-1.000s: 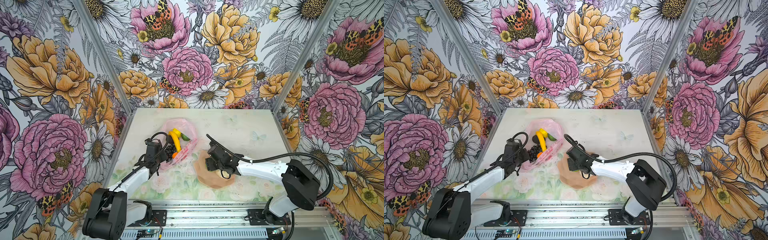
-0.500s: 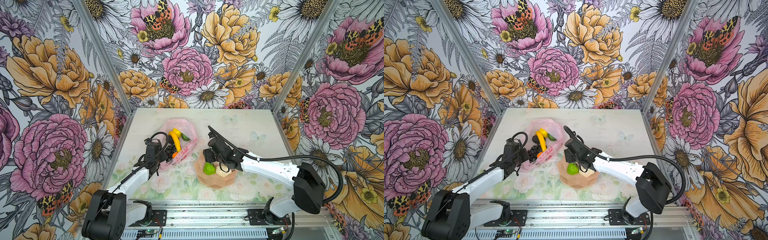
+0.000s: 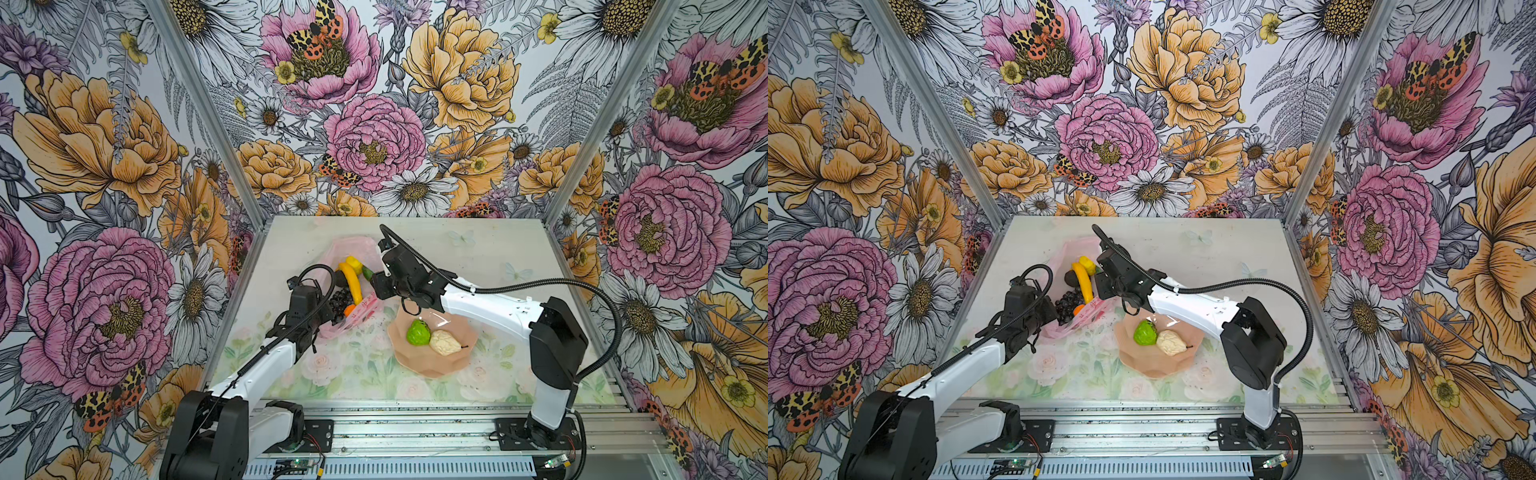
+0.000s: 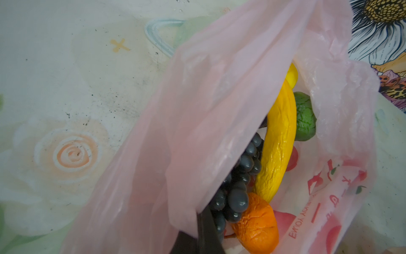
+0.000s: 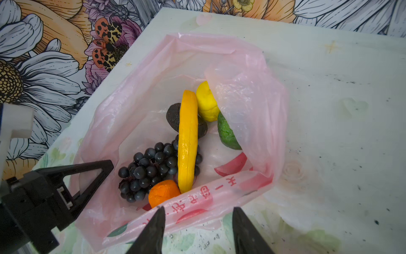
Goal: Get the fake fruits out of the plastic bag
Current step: 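Move the right gripper back into the bag toward the lemon and dark green fruit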
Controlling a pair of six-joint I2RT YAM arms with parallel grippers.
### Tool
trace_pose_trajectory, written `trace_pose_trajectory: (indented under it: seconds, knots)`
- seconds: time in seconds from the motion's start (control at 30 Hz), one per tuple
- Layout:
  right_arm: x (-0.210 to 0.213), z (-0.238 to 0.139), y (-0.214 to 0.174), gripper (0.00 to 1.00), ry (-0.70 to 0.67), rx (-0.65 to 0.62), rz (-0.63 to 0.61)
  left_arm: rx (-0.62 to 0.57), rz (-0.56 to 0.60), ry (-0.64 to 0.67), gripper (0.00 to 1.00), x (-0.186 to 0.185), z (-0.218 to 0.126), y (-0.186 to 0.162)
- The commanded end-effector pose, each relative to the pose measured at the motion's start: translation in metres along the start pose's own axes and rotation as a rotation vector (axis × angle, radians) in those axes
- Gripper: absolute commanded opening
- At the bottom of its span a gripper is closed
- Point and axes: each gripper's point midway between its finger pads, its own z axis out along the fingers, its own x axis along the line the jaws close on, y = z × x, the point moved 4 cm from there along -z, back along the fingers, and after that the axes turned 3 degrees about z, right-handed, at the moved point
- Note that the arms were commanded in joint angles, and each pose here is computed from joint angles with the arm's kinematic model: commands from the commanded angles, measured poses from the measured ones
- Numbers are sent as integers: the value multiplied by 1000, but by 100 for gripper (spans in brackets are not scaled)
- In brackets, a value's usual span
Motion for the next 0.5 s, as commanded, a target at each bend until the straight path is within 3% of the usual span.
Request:
trace_pose_trajectory:
  seconds: [0.0,0.23,0.47]
  knots:
    - [14,18,10,47,51,-8,-13,-30,8,-30,0,-5,-4,3]
    - [2,57,13,36,33,11,18,-50,28,-58,0,-12,-8,5]
    - [-17,94,7,35,3,42,52,-56,57,-75,0,-19,-11,5]
